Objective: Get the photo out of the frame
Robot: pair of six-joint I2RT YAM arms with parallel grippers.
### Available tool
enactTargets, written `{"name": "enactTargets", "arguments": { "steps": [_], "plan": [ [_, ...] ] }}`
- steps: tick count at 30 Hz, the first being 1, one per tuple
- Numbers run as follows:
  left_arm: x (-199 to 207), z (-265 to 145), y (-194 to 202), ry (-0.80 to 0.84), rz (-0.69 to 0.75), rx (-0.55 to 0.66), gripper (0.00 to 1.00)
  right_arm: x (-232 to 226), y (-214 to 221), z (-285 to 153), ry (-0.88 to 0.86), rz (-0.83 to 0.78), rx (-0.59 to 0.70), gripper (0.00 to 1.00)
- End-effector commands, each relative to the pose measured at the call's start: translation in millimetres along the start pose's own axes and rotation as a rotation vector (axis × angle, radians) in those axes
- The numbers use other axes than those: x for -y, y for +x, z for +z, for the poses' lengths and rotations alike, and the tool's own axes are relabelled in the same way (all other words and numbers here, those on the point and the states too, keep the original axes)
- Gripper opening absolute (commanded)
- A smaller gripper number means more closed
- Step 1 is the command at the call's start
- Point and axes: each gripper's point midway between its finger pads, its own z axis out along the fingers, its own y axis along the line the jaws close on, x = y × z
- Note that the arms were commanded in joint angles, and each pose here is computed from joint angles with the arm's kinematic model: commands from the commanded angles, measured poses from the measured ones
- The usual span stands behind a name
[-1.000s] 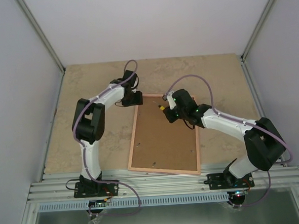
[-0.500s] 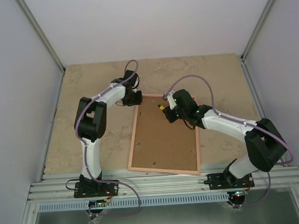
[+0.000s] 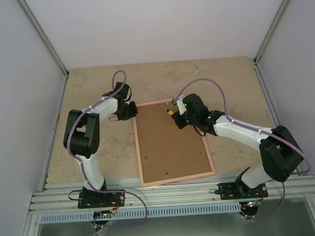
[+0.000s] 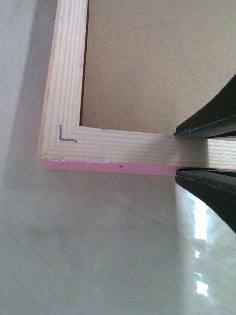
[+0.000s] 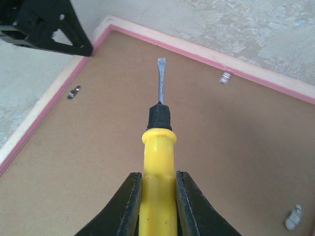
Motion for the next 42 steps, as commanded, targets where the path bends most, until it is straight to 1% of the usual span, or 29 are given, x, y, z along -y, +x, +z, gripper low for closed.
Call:
{"name": "enactTargets", "arguments": {
  "steps": [1, 3, 8, 14, 15, 17, 20, 22, 25, 28, 30, 33, 36, 38, 42],
  "plan": [
    [0.7, -26.9, -8.1, 0.114, -0.183, 0.080, 0.01, -1.0, -13.5, -4.1, -0.008, -0.005, 0.048, 0.00],
    [-6.6, -35.0, -1.1, 0.131, -0.247, 0.104, 0.00, -0.8, -15.1, -4.0, -0.007, -0.012, 0.049, 0.00],
    [-23.3, -55.4, 14.9, 0.112, -0.366, 0.173, 0.00, -0.7, -17.6, -4.4, -0.009, -0.030, 0.055, 0.00],
    [-35.1, -59.6, 44.5, 0.155, -0.529, 0.185, 0.00, -1.9, -15.7, -2.5, -0.024, -0.040, 0.052, 0.00],
    [-36.6, -60.4, 47.5, 0.158, -0.538, 0.190, 0.01, -2.0, -15.5, -2.8, -0.026, -0.042, 0.053, 0.01],
    [-39.4, -60.4, 51.5, 0.150, -0.538, 0.189, 0.07, -1.8, -14.6, -2.8, -0.028, -0.051, 0.051, 0.00],
    [-42.7, -58.6, 55.2, 0.121, -0.503, 0.172, 0.13, -0.6, -13.7, -2.5, -0.029, -0.062, 0.050, 0.00],
    [-43.5, -57.6, 56.0, 0.107, -0.476, 0.161, 0.17, 0.1, -13.6, -2.8, -0.032, -0.067, 0.051, 0.00],
    [-48.4, -56.5, 56.7, 0.062, -0.433, 0.149, 0.29, 1.5, -13.2, -2.9, -0.035, -0.070, 0.054, 0.00],
    [-54.4, -62.1, 50.2, -0.003, -0.366, 0.160, 0.44, 3.8, -12.4, -3.2, -0.033, -0.075, 0.053, 0.01],
    [-57.7, -69.6, 40.1, -0.059, -0.293, 0.174, 0.52, 4.7, -12.8, -4.3, -0.033, -0.080, 0.055, 0.00],
    [-48.0, -77.8, 19.8, -0.073, -0.137, 0.182, 0.63, 5.7, -13.0, -5.7, -0.033, -0.089, 0.060, 0.00],
    [-27.6, -81.8, 0.6, -0.045, 0.027, 0.201, 0.67, 5.7, -11.7, -5.4, -0.039, -0.098, 0.057, 0.00],
    [-6.4, -82.0, -9.1, -0.015, 0.139, 0.210, 0.69, 6.5, -10.7, -4.9, -0.039, -0.101, 0.053, 0.00],
    [26.5, -68.7, -18.8, -0.041, 0.367, 0.188, 0.72, 6.1, -9.4, -4.8, -0.044, -0.103, 0.052, 0.00]
  ]
}}
